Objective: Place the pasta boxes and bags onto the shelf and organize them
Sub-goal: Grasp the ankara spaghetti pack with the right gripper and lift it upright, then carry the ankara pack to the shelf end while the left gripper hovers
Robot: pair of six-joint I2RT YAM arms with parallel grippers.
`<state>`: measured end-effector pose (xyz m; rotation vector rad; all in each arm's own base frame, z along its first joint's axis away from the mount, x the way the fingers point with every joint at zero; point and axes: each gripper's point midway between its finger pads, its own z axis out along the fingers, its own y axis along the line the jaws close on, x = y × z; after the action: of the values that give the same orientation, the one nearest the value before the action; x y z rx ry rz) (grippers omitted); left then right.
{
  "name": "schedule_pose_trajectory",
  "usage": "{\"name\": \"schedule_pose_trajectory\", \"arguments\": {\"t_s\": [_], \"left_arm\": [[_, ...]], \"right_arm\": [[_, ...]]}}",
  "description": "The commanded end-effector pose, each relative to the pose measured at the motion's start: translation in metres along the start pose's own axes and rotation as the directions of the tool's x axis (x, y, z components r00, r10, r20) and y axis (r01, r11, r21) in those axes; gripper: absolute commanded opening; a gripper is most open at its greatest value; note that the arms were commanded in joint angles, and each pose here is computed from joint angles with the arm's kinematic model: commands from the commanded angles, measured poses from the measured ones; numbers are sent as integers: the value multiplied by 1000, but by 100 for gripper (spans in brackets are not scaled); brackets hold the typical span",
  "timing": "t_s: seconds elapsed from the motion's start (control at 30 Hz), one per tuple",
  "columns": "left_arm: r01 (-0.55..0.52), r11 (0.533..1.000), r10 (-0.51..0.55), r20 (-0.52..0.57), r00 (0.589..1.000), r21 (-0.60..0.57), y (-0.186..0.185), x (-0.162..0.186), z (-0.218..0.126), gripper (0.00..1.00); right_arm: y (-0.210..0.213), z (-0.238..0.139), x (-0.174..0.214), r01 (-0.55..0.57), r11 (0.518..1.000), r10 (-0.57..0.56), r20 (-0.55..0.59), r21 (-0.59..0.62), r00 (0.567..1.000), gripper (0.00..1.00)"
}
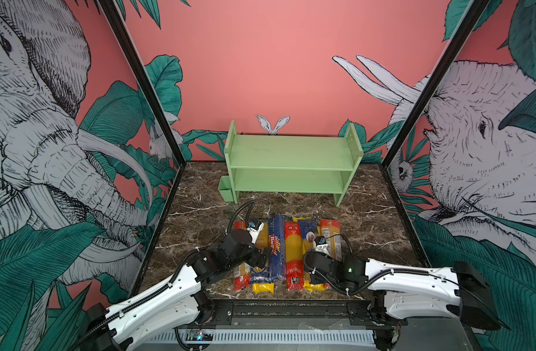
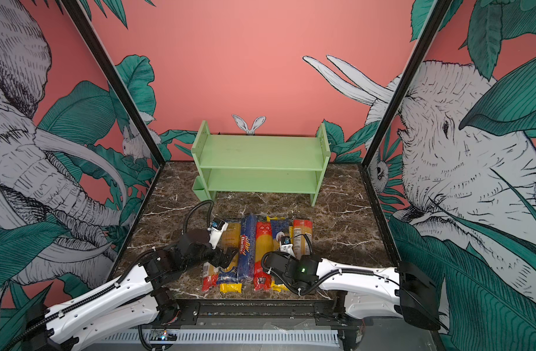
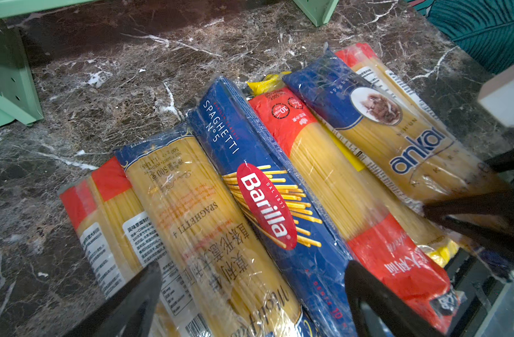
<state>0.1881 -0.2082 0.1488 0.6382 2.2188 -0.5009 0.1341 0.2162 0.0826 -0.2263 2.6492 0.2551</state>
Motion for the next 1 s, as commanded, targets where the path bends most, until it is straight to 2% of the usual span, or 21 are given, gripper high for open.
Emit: {"name": "schedule_pose_trajectory", "arguments": {"t_s": [0.0,0.23,0.53,0.97], "left_arm": [[-2,1000,2,22,1000,-10,-1,-12,-5,98],[-10,1000,11,30,999,-15,0,-14,-6,98],[-22,1000,23,40,999,-15,-2,-23,-9,98],[-57,998,59,61,996,-30,-4,-42,-11,99]], "right_arm": [[22,-23,-30,-34,996,41,89,-88,995,21],[29,-47,-47,-18,989,39,138,-146,990,19],[20,-96,-77,21,987,18,239,-161,971,18],[2,-191,-142,101,982,-20,445,-159,895,17]]}}
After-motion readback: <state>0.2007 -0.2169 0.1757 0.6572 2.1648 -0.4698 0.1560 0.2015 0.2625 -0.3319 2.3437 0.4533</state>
